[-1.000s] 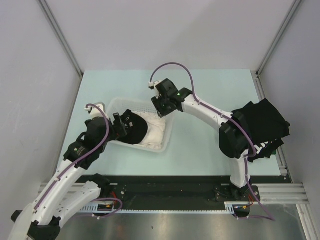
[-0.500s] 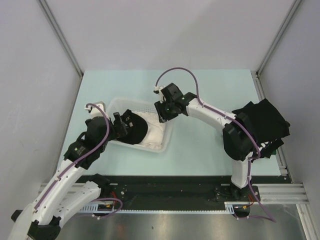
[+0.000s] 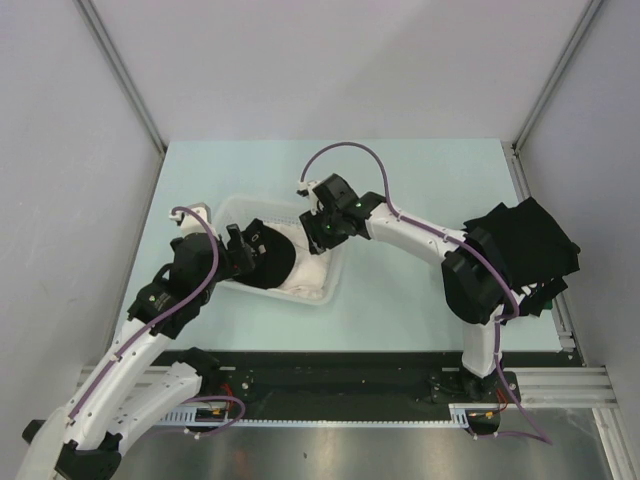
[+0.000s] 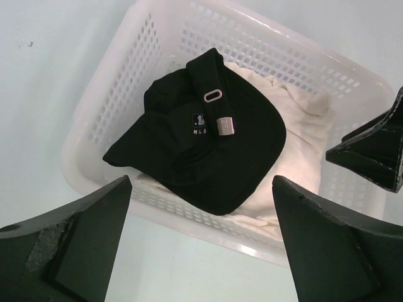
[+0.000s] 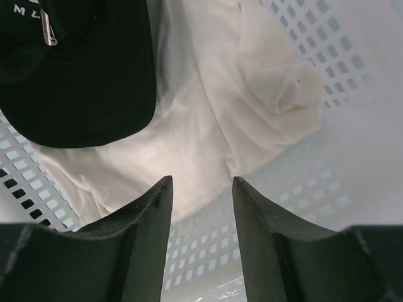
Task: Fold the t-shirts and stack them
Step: Grab crumpled tshirt from bin with the right arm
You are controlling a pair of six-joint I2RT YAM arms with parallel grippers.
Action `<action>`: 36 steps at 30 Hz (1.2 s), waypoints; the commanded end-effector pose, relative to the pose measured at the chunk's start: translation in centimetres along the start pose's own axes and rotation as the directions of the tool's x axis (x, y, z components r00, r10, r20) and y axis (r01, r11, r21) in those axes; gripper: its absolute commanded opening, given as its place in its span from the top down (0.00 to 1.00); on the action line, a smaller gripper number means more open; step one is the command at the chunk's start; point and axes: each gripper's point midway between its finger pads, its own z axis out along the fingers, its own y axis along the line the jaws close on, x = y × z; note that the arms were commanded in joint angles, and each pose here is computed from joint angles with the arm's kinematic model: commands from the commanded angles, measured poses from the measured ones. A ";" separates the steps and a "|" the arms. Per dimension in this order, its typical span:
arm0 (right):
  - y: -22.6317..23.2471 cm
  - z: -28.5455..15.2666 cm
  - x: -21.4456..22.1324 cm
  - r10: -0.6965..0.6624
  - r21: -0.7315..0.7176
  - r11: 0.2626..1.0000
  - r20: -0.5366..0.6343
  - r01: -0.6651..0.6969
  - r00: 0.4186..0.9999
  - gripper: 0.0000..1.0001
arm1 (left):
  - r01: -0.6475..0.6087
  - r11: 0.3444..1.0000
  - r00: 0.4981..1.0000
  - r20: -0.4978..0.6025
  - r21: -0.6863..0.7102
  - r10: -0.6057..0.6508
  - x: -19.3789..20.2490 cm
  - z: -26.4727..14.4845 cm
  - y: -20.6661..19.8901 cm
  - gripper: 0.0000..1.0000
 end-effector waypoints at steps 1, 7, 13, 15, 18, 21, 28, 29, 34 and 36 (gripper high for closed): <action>0.5 0.6 0.4 -0.006 -0.010 1.000 -0.007 0.006 1.000 0.52 | 0.019 1.000 1.000 0.021 0.001 -0.019 -0.5 -0.1 0.0 0.01; -0.1 1.5 2.0 -0.010 0.004 1.000 -0.045 0.010 0.999 0.52 | 0.033 0.999 0.999 0.032 0.008 -0.033 -0.7 -0.2 0.0 0.01; -0.5 2.7 3.5 -0.001 0.009 1.000 -0.070 0.002 0.998 0.52 | 0.015 1.000 0.999 0.036 0.010 -0.016 -1.1 -0.5 -0.1 0.01; -0.5 3.1 3.9 0.001 0.008 1.000 -0.080 0.000 0.997 0.52 | 0.009 1.000 0.999 0.035 0.008 -0.009 -1.1 -0.5 0.0 0.01; -0.5 3.5 4.2 0.005 0.003 1.000 -0.087 -0.005 0.996 0.52 | 0.005 1.000 0.999 0.039 0.005 -0.005 -1.4 -0.7 0.1 0.01; -0.5 4.2 4.9 0.006 0.000 1.000 -0.105 -0.006 0.994 0.52 | -0.002 1.000 0.999 0.042 0.000 0.003 -1.6 -0.9 0.2 0.00; -0.3 5.3 5.8 0.003 -0.019 1.000 -0.131 -0.005 0.991 0.64 | -0.011 1.000 0.999 0.049 -0.008 0.011 -1.8 -1.3 0.5 0.01; -0.3 5.4 5.8 0.002 -0.022 1.000 -0.133 -0.005 0.991 0.77 | -0.011 1.000 0.999 0.050 -0.008 0.011 -1.9 -1.3 0.5 0.01; -0.4 5.1 5.3 0.004 -0.006 1.000 -0.113 -0.005 0.994 1.00 | -0.014 1.000 0.999 0.051 -0.005 0.014 -1.9 -1.3 0.4 0.00; -0.4 4.3 4.2 0.002 0.001 1.000 -0.082 -0.002 0.997 1.00 | -0.020 1.000 0.999 0.044 -0.008 0.021 -1.8 -1.1 0.4 0.00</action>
